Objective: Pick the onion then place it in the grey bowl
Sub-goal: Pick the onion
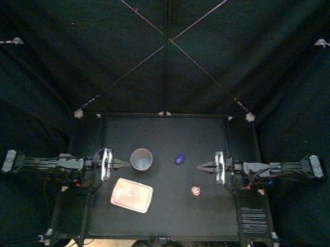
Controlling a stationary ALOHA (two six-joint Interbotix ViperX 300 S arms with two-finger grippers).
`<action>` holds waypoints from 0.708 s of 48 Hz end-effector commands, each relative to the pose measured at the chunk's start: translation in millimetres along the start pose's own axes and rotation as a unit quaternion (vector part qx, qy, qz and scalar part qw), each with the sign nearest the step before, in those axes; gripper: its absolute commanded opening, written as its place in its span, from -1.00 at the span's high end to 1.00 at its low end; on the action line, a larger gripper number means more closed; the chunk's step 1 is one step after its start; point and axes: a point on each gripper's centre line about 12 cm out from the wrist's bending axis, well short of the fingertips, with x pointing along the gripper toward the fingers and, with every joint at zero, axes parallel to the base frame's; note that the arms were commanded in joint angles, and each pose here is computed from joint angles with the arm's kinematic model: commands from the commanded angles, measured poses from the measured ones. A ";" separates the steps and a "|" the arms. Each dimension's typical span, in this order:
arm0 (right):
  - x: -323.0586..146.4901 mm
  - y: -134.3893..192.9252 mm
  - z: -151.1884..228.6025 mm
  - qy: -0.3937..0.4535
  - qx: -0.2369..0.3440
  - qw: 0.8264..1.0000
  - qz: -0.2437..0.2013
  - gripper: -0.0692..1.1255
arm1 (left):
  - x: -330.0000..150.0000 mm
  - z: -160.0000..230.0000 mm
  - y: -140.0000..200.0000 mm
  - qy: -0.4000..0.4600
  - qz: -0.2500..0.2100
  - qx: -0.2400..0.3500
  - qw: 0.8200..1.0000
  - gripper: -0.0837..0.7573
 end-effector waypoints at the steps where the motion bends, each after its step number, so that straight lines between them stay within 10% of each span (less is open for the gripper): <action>1: 3.5 1.0 -0.2 0.007 0.006 1.000 0.002 0.82 | 2.9 3.7 2.9 0.016 0.007 0.000 1.000 0.70; 16: 11.8 -2.7 5.3 0.082 0.039 0.996 -0.010 0.65 | 5.0 12.2 3.8 0.051 0.009 0.001 0.999 0.70; 30: 21.8 -10.6 0.1 0.097 0.159 0.981 -0.044 -0.82 | 5.2 13.3 3.8 0.051 0.009 0.000 0.999 0.70; 34: 24.8 -9.8 -11.4 0.119 0.179 0.975 -0.048 -0.93 | 4.9 13.5 4.1 0.051 0.010 0.000 0.999 0.70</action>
